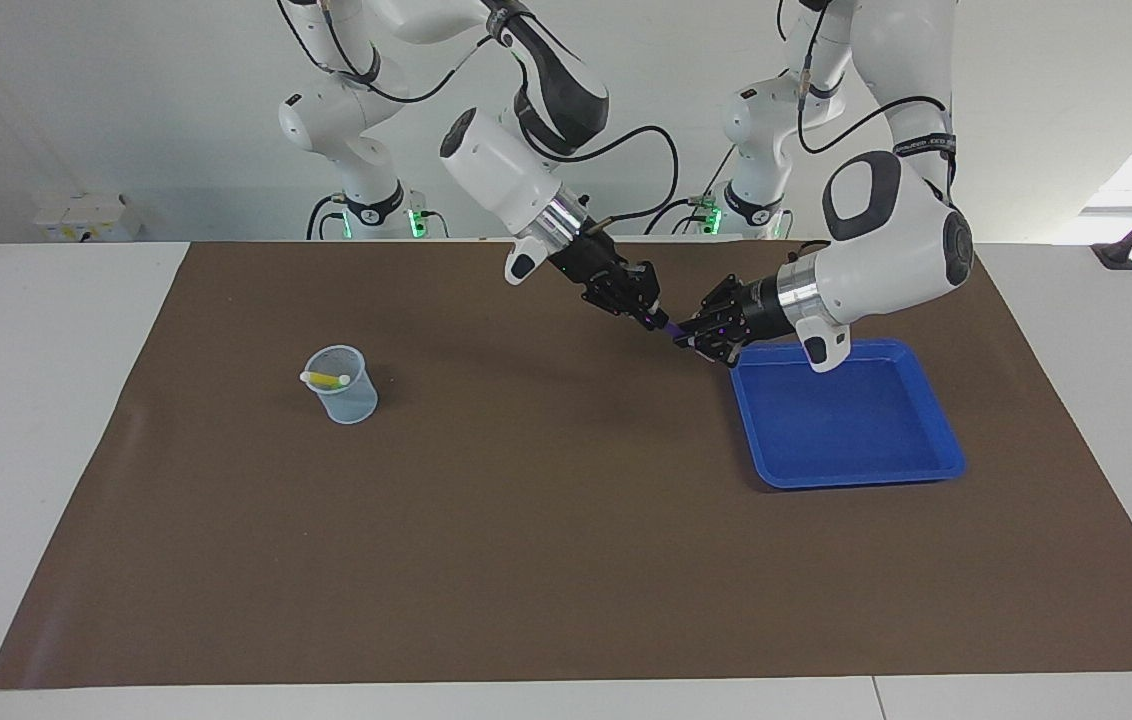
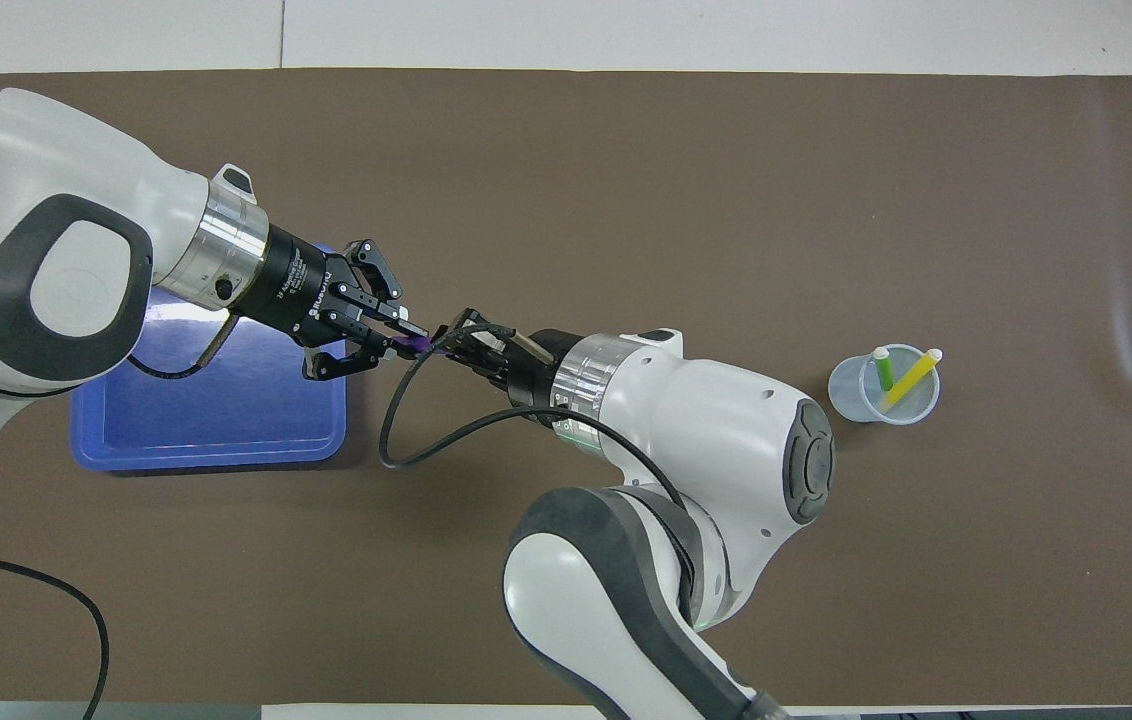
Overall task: Transfer and insert pens with both arms
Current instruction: 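Hold the purple pen with the right gripper and open the left gripper, then carry the purple pen to the cup and insert it with the right gripper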
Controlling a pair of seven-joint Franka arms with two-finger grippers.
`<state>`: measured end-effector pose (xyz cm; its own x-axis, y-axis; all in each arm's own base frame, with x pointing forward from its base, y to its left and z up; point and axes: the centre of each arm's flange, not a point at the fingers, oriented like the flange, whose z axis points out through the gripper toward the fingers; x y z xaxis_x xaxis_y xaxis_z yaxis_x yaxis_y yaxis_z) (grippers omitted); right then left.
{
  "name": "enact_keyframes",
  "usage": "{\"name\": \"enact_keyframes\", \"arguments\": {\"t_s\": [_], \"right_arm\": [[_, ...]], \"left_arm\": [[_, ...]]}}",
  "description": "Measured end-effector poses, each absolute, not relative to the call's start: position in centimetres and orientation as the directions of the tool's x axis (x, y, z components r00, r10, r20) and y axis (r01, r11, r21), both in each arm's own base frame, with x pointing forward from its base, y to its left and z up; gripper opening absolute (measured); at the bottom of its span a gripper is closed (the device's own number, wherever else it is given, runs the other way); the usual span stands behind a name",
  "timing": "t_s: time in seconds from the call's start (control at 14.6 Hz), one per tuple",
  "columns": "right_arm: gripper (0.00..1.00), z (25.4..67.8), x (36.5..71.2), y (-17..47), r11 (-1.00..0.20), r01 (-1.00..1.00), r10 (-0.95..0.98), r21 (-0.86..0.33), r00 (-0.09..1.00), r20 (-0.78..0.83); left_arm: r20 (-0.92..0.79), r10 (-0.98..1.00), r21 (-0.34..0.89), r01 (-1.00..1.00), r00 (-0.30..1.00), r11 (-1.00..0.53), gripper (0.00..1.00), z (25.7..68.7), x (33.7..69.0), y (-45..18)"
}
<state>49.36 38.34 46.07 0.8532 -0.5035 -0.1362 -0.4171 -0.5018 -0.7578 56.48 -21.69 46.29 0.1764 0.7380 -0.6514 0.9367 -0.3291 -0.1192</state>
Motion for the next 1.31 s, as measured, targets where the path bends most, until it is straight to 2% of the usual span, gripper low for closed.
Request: {"name": "enact_keyframes", "arguments": {"t_s": [0.14, 0.21, 0.41, 0.69, 0.82, 1.03, 1.31], "right_arm": [[0.18, 46.1, 49.4, 38.2, -0.502, -0.416, -0.503, -0.758, 0.854, -0.135], [0.18, 46.1, 49.4, 38.3, -0.508, -0.412, -0.494, -0.756, 0.859, -0.136], [0.18, 47.0, 50.1, 36.8, -0.601, -0.35, -0.377, -0.719, 0.917, -0.131], [0.18, 50.5, 52.0, 26.7, -0.776, -0.2, -0.158, -0.598, 0.98, -0.123], [0.18, 52.0, 51.7, 22.2, -0.831, -0.106, -0.055, -0.547, 0.993, -0.108], [0.18, 52.6, 51.1, 16.4, -0.919, 0.065, 0.105, -0.388, 0.991, -0.082], [0.18, 52.4, 51.8, 8.8, -0.937, 0.274, 0.297, -0.215, 0.952, -0.08]], "left_arm": [[-0.651, 0.738, -0.115, 0.938, 0.178, -0.328, 0.17, 46.3, 56.5, -21.8], [-0.651, 0.738, -0.114, 0.937, 0.179, -0.329, 0.22, 46.3, 56.5, -21.9], [-0.652, 0.736, -0.115, 0.935, 0.184, -0.335, 0.53, 46.3, 56.3, -22.3], [-0.651, 0.737, -0.11, 0.937, 0.184, -0.33, 0.97, 46.3, 56.4, -22.2], [-0.65, 0.738, -0.103, 0.94, 0.183, -0.324, 1.0, 46.4, 56.5, -22.2], [-0.649, 0.738, -0.094, 0.942, 0.186, -0.321, 1.0, 46.4, 56.7, -22.1], [-0.65, 0.734, -0.084, 0.941, 0.197, -0.327, 1.0, 46.4, 56.7, -22.1]]}}
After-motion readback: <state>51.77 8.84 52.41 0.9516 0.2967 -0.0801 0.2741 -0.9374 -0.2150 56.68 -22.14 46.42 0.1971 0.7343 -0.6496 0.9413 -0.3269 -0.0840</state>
